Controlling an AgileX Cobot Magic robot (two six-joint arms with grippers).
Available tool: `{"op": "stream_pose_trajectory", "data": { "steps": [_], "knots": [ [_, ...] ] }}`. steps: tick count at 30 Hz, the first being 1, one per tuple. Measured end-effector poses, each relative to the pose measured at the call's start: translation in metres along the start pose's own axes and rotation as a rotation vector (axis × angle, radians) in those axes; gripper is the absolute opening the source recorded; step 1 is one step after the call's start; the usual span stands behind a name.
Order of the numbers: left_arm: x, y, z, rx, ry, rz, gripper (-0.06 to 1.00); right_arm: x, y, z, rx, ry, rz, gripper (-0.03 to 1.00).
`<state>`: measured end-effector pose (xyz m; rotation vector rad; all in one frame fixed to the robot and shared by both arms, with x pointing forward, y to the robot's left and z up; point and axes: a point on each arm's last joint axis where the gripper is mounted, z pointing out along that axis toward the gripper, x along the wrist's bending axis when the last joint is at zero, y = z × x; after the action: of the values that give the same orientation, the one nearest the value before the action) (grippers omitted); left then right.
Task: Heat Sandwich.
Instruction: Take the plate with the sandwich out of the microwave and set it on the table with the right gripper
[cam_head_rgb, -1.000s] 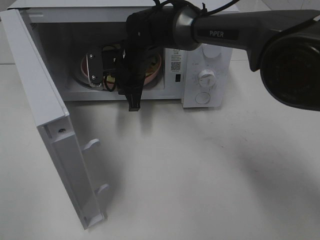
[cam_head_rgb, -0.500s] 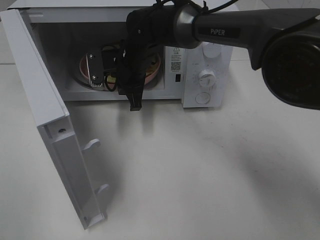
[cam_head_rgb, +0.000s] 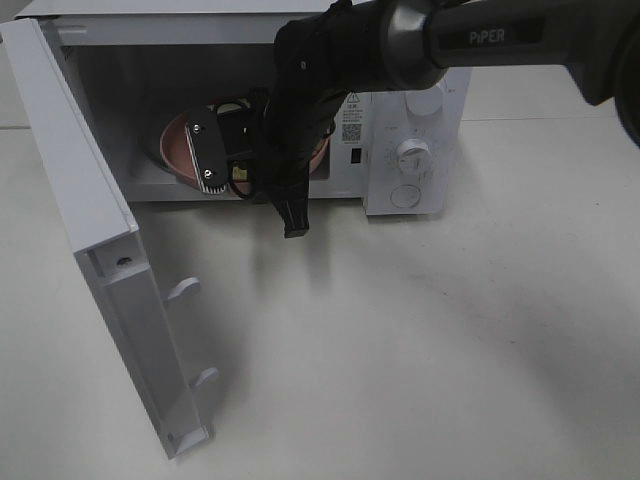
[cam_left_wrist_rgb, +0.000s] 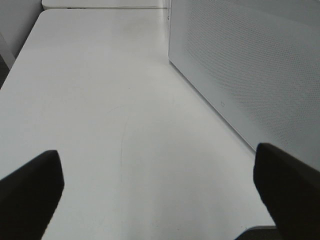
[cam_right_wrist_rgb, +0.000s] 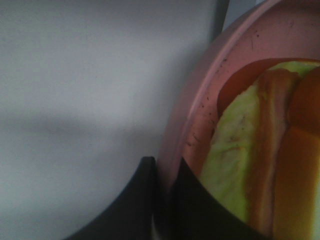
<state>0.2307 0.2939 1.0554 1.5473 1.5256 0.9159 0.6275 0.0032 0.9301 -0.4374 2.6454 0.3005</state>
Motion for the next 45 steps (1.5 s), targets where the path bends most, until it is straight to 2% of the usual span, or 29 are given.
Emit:
{"op": "stream_pose_trajectory", "data": {
  "steps": [20, 33, 45],
  "knots": [
    [0.000, 0.000, 0.000, 0.000, 0.000, 0.000, 0.97, 0.033, -0.003, -0.047, -0.042, -0.087, -0.090, 0.07],
    [0.000, 0.000, 0.000, 0.000, 0.000, 0.000, 0.97, 0.061, -0.006, -0.069, -0.050, -0.083, -0.122, 0.07],
    [0.000, 0.000, 0.000, 0.000, 0.000, 0.000, 0.97, 0.099, -0.021, -0.096, -0.041, -0.053, -0.135, 0.07]
  ]
}}
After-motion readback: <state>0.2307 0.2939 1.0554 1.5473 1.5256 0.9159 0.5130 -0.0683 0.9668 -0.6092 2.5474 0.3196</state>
